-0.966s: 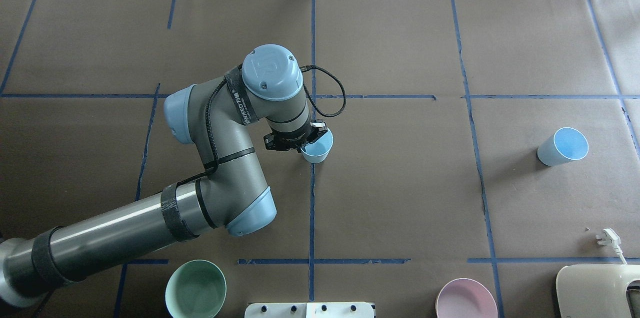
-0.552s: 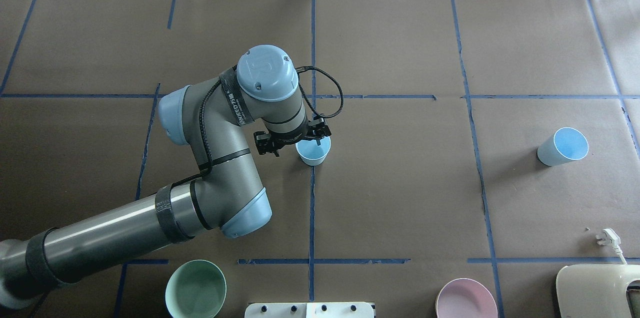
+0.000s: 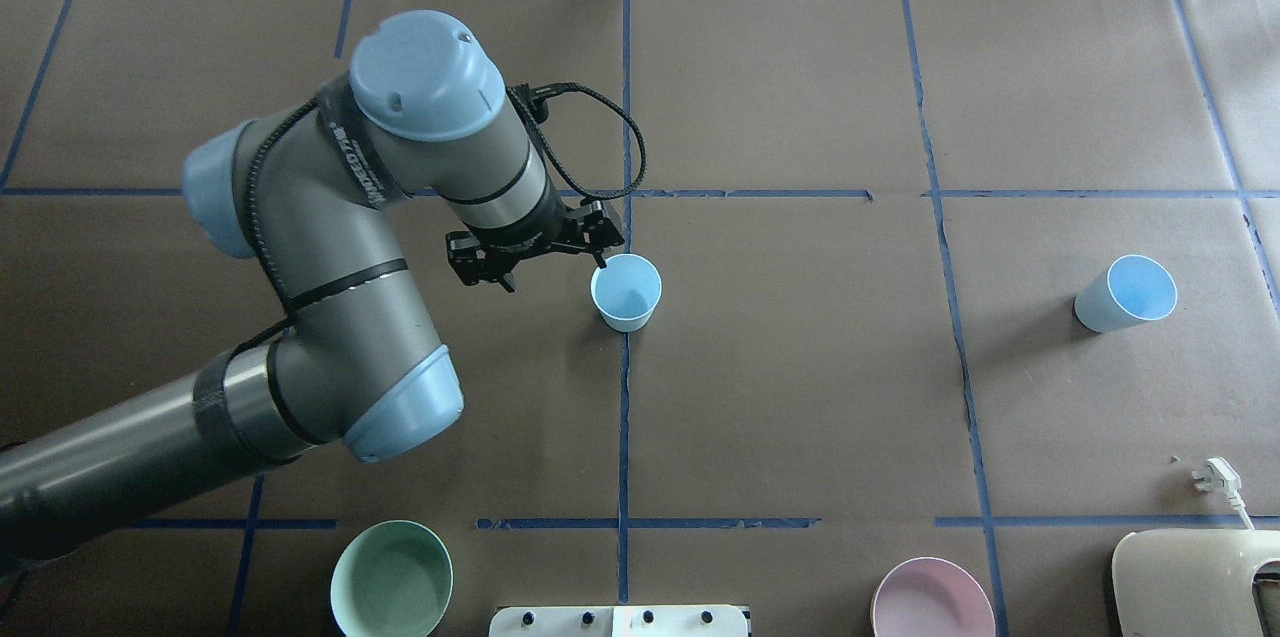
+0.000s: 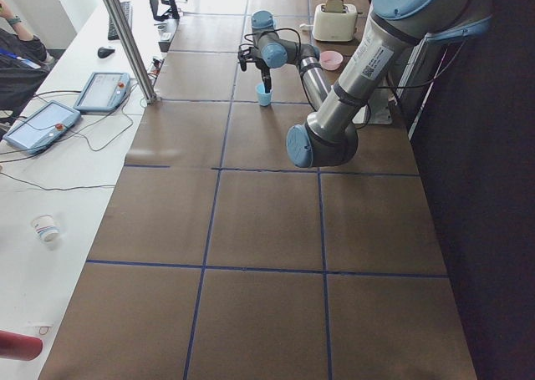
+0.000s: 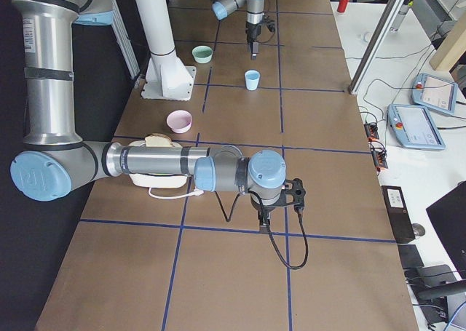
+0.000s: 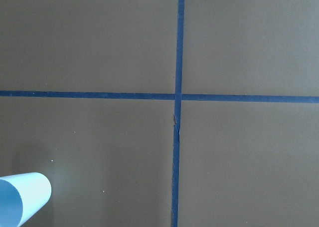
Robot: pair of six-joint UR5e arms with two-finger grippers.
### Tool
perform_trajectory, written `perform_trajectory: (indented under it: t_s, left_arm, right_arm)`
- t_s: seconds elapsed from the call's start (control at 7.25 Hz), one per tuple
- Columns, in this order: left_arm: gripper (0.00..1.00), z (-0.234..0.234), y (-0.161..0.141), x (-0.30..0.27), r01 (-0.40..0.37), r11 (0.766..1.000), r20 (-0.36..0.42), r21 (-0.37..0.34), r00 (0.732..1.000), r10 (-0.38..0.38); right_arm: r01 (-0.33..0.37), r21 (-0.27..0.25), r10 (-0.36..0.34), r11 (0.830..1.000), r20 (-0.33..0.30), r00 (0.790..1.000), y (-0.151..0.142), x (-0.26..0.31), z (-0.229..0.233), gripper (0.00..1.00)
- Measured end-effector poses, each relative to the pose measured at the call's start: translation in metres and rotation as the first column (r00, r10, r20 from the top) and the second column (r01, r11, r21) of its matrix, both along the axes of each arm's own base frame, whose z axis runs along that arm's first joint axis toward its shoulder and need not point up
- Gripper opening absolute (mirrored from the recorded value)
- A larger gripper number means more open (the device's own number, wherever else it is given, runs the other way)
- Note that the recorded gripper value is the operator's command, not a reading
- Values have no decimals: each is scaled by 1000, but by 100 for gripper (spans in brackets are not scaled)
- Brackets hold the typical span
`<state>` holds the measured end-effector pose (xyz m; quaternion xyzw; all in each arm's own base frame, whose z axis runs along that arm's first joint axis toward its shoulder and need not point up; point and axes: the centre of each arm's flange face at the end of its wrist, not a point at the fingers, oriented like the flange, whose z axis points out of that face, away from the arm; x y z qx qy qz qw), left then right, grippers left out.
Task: Stack blue cups with both arms
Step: 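Set the blue cup down, open the left gripper and withdraw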
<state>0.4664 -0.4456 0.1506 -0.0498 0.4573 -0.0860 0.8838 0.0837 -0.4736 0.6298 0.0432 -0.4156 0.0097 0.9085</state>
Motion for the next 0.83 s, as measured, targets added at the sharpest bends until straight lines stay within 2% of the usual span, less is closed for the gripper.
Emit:
perform_trajectory:
  t_s: [0.14, 0.41, 0.55, 0.83]
  left_arm:
    - [100, 13, 8, -51, -30, 999, 21, 39, 999, 29]
    - [100, 38, 25, -141, -77, 989, 82, 124, 994, 67]
    - [100, 49, 31, -169, -94, 984, 108, 149, 991, 78]
    - [100, 62, 41, -196, -99, 982, 127, 161, 989, 79]
  right_arm:
    - [-36, 9, 36, 999, 9, 999, 4, -14, 0, 100]
    - [-113, 29, 111, 993, 67, 992, 19, -68, -8, 100]
    - [-117, 22, 114, 993, 95, 989, 26, -96, -17, 100]
    - [-87, -2, 87, 996, 96, 992, 39, -143, -31, 100]
